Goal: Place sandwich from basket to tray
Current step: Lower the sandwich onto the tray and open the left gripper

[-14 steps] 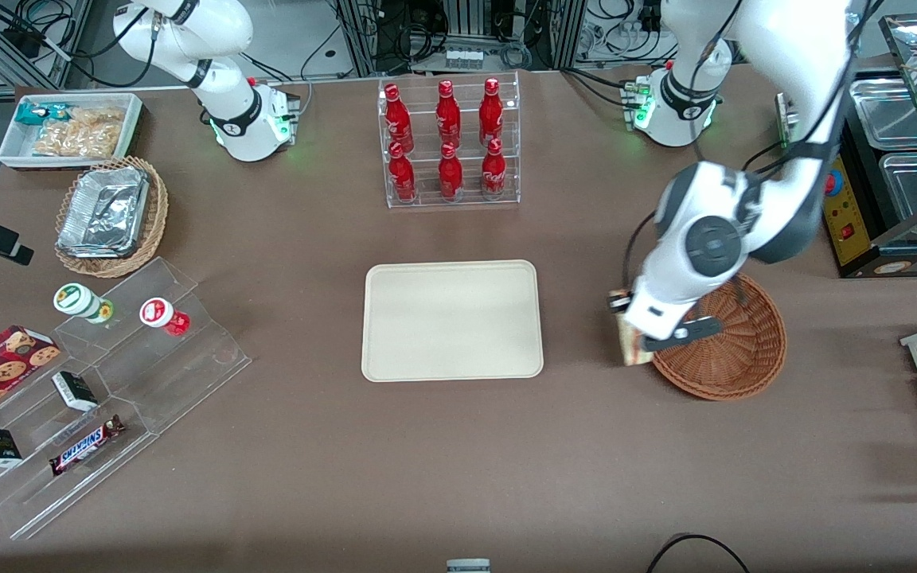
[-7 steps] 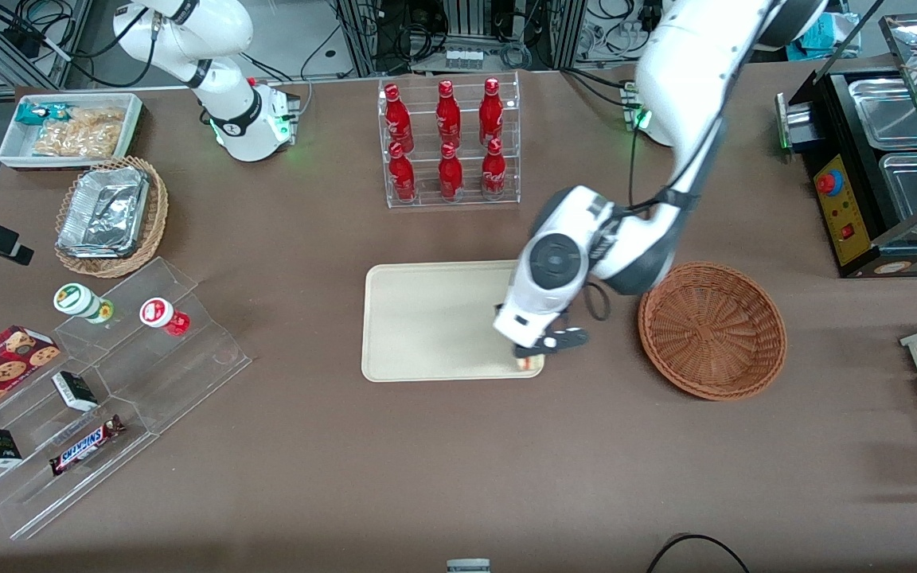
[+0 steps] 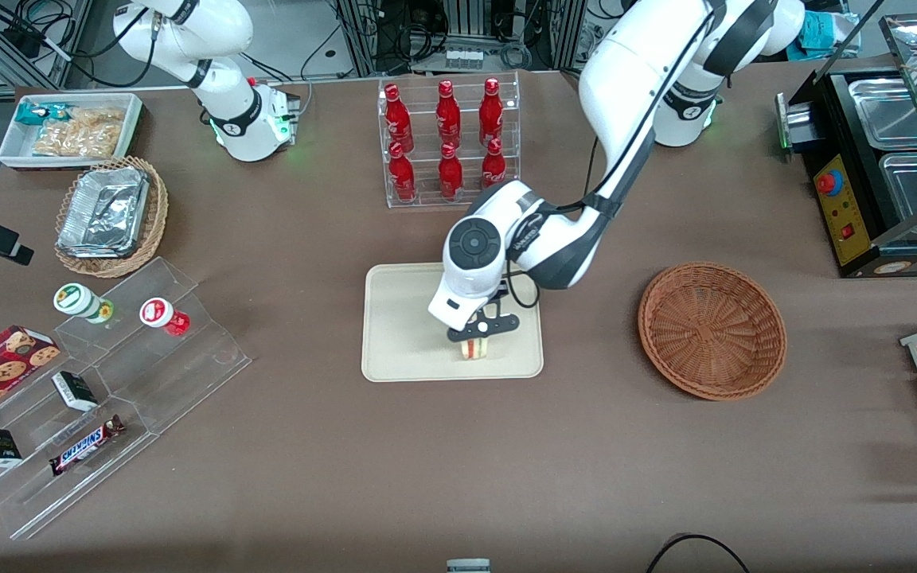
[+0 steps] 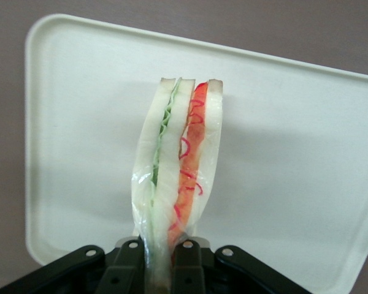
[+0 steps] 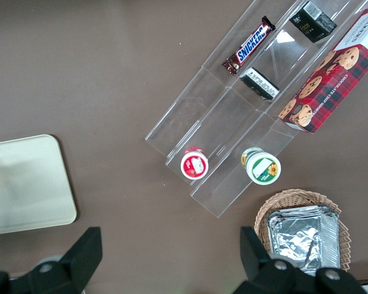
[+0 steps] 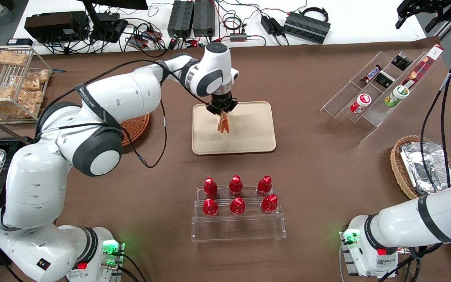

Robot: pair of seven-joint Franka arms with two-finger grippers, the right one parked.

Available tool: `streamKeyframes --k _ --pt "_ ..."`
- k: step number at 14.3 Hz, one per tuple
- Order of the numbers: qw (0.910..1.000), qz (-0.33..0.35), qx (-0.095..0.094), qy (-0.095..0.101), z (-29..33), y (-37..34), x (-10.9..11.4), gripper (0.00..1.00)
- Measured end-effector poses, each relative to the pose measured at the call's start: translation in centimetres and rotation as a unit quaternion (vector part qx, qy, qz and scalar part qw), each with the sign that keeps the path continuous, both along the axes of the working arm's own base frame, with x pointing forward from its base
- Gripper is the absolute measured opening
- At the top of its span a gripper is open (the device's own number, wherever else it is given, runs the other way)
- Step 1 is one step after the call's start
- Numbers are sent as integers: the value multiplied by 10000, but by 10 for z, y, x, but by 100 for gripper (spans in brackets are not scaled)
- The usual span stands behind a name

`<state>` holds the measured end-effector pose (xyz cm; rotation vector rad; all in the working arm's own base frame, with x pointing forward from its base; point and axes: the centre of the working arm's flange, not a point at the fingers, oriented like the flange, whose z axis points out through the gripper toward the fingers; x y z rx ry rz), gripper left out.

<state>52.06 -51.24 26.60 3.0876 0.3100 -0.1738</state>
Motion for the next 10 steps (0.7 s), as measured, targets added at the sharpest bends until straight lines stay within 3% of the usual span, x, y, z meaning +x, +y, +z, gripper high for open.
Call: streamKeyframes --k 7,10 --pt "9998 61 -163 54 -36 -20 -14 17" --pt "9995 129 -287 17 -32 -23 -11 45"
